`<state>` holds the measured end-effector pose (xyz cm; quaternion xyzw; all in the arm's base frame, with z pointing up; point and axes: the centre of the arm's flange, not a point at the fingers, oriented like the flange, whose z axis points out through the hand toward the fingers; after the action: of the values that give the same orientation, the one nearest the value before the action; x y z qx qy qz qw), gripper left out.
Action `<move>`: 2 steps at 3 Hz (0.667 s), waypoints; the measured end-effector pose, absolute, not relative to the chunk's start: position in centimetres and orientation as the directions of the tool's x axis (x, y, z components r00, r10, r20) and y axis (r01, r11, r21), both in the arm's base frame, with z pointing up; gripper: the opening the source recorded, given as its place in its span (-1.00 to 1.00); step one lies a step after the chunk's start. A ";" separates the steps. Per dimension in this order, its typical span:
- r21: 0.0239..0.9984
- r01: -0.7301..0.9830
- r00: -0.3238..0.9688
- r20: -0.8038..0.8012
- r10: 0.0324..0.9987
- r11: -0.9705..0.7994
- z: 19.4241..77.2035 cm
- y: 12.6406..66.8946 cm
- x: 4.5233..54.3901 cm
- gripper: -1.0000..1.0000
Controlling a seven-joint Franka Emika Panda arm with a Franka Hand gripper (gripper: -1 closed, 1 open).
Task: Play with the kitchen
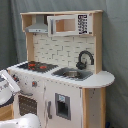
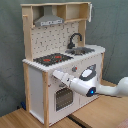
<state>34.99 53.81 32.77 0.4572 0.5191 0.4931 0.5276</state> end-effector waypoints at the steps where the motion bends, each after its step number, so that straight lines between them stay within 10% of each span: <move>1: 0.999 -0.029 -0.038 0.019 0.999 -0.020 32.9 53.7 35.0 -1.00; 2: 0.992 -0.012 -0.047 0.127 0.991 -0.128 33.0 53.6 35.0 -1.00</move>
<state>35.02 53.60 33.01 0.5153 0.4746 0.5461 0.4593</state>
